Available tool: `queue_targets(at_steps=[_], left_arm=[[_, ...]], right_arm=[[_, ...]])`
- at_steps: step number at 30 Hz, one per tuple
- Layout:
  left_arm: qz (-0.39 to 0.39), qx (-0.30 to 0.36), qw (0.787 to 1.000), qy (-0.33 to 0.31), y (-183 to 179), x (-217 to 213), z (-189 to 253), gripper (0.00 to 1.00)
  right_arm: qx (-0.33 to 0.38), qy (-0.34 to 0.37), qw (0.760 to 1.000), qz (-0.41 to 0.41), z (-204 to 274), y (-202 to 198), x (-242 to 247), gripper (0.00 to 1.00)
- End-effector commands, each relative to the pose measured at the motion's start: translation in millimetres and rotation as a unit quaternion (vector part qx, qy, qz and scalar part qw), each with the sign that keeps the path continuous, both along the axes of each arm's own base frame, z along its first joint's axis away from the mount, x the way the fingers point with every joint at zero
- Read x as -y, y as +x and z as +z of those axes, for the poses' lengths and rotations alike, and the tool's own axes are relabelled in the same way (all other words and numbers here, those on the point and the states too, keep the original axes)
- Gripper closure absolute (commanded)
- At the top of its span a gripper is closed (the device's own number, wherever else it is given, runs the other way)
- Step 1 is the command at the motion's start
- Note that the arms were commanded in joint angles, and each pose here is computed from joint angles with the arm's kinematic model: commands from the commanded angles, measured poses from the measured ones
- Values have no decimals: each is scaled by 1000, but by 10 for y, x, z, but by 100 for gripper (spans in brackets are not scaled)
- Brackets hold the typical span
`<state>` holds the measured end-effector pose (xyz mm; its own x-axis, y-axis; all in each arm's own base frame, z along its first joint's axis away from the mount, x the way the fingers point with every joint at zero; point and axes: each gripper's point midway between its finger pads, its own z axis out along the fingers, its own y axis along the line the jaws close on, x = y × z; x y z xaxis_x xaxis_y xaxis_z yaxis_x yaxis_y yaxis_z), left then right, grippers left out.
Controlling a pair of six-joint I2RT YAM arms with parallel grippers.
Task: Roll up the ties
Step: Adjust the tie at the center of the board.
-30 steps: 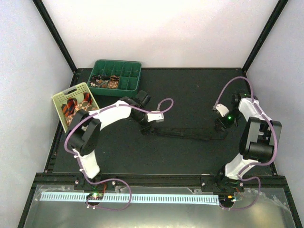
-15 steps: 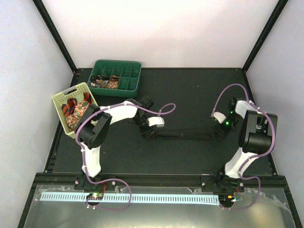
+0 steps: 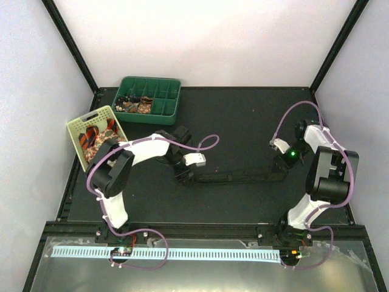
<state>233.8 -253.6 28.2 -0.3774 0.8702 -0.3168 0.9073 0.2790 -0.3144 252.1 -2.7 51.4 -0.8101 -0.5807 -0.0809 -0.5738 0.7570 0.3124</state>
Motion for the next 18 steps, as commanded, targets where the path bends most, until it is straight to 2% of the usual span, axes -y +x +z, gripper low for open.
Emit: queue_targets(at_steps=[1,6,10,15,18], left_arm=[[26,61,997,-38,210,21,274,26],[15,112,991,-76,144,-54,445,24],[-15,169,981,-95,26,-159,516,20],[-22,206,975,-75,-38,-326,388,17],[-24,204,977,-63,-66,-378,312,17]], right_arm=[[25,73,997,-18,318,93,-267,52],[44,131,990,-27,500,169,-609,54],[29,182,982,-35,563,187,-1013,60],[11,222,975,-19,559,149,-1525,64],[0,238,971,-2,522,94,-1820,66]])
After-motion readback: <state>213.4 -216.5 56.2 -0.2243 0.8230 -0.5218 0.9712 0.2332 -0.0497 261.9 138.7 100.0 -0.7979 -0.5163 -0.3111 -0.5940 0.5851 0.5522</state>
